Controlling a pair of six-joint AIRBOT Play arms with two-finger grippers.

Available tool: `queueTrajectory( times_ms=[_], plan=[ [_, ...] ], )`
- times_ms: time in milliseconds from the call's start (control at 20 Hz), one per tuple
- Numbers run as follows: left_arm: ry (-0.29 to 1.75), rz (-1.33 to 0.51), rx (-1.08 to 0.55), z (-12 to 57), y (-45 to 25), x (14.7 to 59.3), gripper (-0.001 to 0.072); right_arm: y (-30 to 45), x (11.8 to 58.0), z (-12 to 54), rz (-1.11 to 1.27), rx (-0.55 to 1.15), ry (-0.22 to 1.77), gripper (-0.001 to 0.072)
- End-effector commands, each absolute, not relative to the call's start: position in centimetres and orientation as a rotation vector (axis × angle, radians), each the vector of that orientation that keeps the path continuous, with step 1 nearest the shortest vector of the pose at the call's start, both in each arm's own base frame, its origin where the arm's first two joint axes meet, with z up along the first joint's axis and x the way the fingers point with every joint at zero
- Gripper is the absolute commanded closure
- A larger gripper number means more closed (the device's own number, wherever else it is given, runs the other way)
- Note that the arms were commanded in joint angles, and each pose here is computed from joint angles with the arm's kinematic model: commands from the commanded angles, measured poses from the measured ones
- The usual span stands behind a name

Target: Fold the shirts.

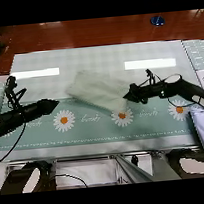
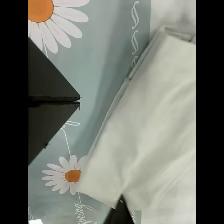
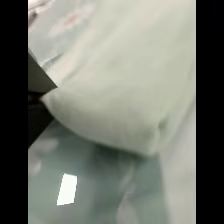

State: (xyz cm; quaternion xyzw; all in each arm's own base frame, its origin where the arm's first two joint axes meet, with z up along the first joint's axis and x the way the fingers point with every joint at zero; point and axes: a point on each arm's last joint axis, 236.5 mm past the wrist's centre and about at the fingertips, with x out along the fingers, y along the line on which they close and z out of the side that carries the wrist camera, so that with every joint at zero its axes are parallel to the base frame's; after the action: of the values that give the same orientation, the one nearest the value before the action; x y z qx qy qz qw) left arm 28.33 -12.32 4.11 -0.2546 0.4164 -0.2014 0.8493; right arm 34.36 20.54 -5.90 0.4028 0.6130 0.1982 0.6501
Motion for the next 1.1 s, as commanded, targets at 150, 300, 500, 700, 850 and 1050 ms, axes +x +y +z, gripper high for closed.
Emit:
queueTrajectory(
  times_ms=[150, 300, 500, 700, 850, 1050],
  plan=[
    [0.881, -0.420, -0.545, 4.1, -12.3, 28.3, 0.0688, 21.3, 40.0, 10.2, 0.705, 0.618, 1.135, 0.0689],
    [0.895, -0.432, -0.544, 4.0, -12.5, 28.0, 0.0688, 16.8, 41.8, 16.1, 0.518, 0.523, 1.035, 0.0689],
    [0.903, -0.430, -0.589, 4.2, -12.8, 27.9, 0.0688, 9.1, 41.2, 23.2, 0.351, 0.553, 0.910, 0.0689],
    [0.818, -0.430, -0.731, 6.5, -13.5, 29.5, 0.0688, 0.4, 37.1, 25.1, 0.170, 0.619, 0.972, 0.0689],
    [0.806, -0.444, -0.693, 6.5, -13.4, 29.5, 0.0688, -5.0, 32.3, 24.4, 0.018, 0.700, 1.084, 0.0689],
    [0.797, -0.440, -0.686, 6.6, -13.3, 29.7, 0.0688, -13.0, 26.9, 25.1, -0.346, 0.719, 0.994, 0.0690]
  ],
)
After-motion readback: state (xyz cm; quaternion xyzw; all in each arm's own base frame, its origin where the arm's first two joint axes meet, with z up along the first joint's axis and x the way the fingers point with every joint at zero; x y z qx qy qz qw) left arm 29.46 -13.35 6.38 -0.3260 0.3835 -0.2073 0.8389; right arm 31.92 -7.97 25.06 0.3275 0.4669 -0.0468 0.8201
